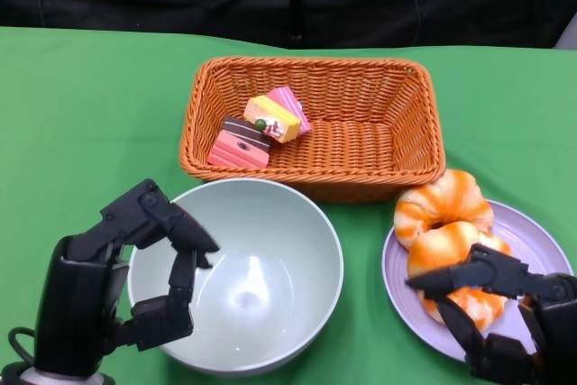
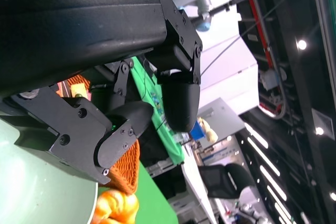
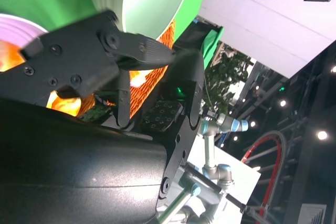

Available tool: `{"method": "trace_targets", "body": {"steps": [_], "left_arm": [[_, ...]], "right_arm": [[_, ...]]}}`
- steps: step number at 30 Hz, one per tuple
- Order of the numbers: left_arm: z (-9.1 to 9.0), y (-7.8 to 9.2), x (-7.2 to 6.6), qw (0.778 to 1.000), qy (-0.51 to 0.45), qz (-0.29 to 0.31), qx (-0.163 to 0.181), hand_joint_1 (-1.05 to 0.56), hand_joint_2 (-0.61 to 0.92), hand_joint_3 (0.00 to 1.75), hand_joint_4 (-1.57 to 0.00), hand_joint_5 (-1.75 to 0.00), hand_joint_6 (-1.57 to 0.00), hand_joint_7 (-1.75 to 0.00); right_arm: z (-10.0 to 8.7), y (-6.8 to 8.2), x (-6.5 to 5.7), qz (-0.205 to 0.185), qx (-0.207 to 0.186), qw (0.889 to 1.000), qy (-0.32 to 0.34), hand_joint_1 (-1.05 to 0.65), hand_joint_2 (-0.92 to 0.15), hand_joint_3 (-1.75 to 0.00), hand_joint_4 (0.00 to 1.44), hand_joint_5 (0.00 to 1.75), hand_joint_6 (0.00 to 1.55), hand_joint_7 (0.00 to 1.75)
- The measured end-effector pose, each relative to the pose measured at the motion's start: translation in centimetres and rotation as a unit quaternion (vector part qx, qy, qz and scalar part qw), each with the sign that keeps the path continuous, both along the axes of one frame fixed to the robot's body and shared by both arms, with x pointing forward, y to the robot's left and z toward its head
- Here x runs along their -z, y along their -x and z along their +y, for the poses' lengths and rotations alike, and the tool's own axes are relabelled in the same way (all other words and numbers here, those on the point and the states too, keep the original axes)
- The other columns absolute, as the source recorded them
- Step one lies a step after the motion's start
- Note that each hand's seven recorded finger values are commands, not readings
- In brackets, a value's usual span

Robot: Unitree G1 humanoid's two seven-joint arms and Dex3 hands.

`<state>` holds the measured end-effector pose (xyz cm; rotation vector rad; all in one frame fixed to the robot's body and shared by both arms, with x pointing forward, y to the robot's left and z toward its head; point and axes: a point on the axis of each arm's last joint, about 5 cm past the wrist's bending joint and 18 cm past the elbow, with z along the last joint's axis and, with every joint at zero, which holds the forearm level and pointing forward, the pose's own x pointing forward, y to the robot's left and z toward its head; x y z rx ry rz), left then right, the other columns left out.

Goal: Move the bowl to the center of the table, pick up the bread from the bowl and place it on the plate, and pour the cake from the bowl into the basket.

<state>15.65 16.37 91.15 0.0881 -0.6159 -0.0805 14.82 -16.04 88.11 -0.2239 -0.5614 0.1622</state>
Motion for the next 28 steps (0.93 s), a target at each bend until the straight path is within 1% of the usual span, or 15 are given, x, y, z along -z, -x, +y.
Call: {"method": "trace_targets", "body": {"steps": [2,4,8,15,19,21,25,28], "left_arm": [[0.0,0.0,0.0,1.0,0.001,0.0,-0.001,0.06,0.29,1.61,-1.05,-1.75,-0.85,-1.67],[0.0,0.0,0.0,1.0,0.0,0.0,0.0,0.07,0.26,1.64,-1.08,-1.75,-0.9,-1.68],[-0.1,0.1,0.1,1.0,0.001,0.002,0.003,0.09,0.25,1.66,-1.1,-1.75,-0.93,-1.68],[-0.4,0.2,0.2,1.0,0.005,0.005,0.021,0.1,0.25,1.7,-1.08,-1.75,-0.91,-1.66],[-0.3,0.6,0.4,0.999,0.014,0.02,0.025,0.1,0.25,1.69,-1.06,-1.75,-0.9,-1.64],[-0.2,0.8,0.4,0.999,0.017,0.026,0.026,0.1,0.23,1.68,-1.04,-1.75,-0.9,-1.63],[-0.2,1.1,0.3,0.999,0.02,0.028,0.024,0.08,0.23,1.67,-1.04,-1.75,-0.9,-1.61],[-0.2,1.1,0.4,0.999,0.024,0.028,0.025,0.07,0.23,1.66,-1.05,-1.75,-0.92,-1.61]], "right_arm": [[0.0,0.0,0.1,-0.002,-0.004,1.0,-0.004,-0.1,-0.33,-1.47,0.88,1.6,0.91,1.19],[0.0,0.1,0.1,-0.005,-0.004,1.0,-0.008,-0.12,-0.33,-1.47,0.86,1.64,0.88,1.26],[-0.1,0.1,0.1,-0.017,-0.004,1.0,-0.009,-0.12,-0.34,-1.45,0.85,1.67,0.86,1.31],[-0.5,0.2,0.4,-0.017,0.003,1.0,-0.007,-0.13,-0.32,-1.46,0.83,1.69,0.85,1.32],[-0.5,0.2,0.6,-0.014,-0.003,1.0,-0.003,-0.12,-0.32,-1.48,0.84,1.65,0.85,1.31],[-0.5,0.2,0.7,-0.013,-0.005,1.0,-0.002,-0.11,-0.3,-1.5,0.86,1.62,0.86,1.29],[-0.5,0.1,0.6,-0.013,-0.009,1.0,0.001,-0.11,-0.27,-1.54,0.87,1.6,0.88,1.26],[-0.6,0.2,0.7,-0.016,-0.009,1.0,0.002,-0.1,-0.26,-1.53,0.87,1.59,0.88,1.24]]}}
